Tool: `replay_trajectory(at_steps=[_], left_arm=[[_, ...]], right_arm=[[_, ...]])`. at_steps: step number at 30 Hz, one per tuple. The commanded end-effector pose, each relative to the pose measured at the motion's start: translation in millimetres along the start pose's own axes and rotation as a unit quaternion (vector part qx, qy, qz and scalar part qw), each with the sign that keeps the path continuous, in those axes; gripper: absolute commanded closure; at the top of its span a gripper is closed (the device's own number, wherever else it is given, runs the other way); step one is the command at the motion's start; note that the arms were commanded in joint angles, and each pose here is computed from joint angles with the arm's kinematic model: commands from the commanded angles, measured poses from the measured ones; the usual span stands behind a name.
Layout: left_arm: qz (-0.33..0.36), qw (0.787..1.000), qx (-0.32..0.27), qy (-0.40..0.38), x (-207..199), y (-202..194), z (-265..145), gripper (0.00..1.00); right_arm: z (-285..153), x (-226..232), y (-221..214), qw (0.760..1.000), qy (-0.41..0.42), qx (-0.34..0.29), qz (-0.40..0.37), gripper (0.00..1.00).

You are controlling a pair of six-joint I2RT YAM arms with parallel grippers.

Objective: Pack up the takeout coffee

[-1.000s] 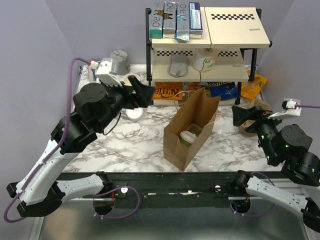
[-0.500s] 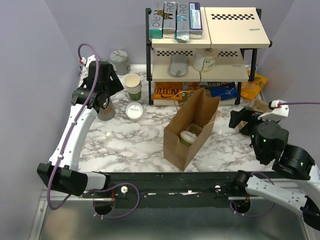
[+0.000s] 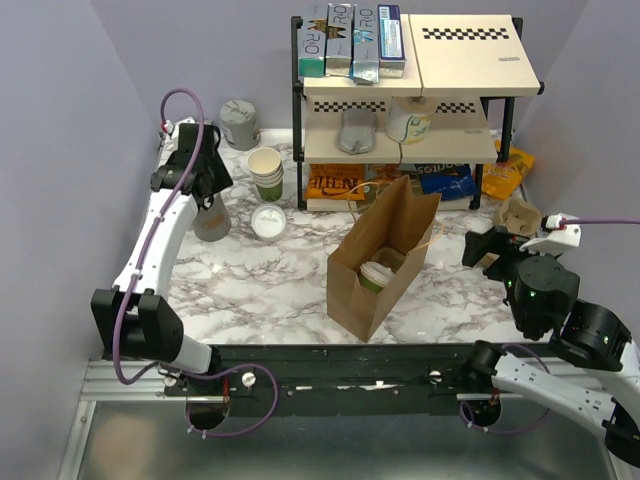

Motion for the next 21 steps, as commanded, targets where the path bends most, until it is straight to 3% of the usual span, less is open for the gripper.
replay_trajectory(at_steps=[1, 2, 6, 9, 21], left_arm=[[0.006, 0.999, 0.027, -0.018, 0, -6, 24, 0.67], [0.007, 0.999, 0.024, -0.028, -2, -6, 26, 0.74], [0.007, 1.0, 0.022, -0.02, -1, -9, 34, 0.79], [0.003, 1.0, 0.025, -0.013, 1, -7, 30, 1.0], [-0.009, 0.996, -0.065, -0.066, 1, 33, -37, 1.0]], right_arm=[[-1, -4, -3, 1.0, -0.007, 0.001, 0.003, 0.0], [-1, -4, -4, 1.0, -0.007, 0.002, 0.002, 0.0], [1, -2, -6, 1.0, -0.009, 0.007, -0.001, 0.0], [0, -3, -6, 1.0, -0.012, 0.007, -0.001, 0.0], [2, 2, -5, 1.0, -0.011, 0.013, -0.005, 0.0]])
Point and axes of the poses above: each gripper's point midway between its finger pads, its own z axis out along the fingers, its own x axis along the line the jaws close on, y = z × x, the point moved 10 cm from there along -z, back along the fingers, and after that the axes turned 1 degree about z, right-handed, at the moved point
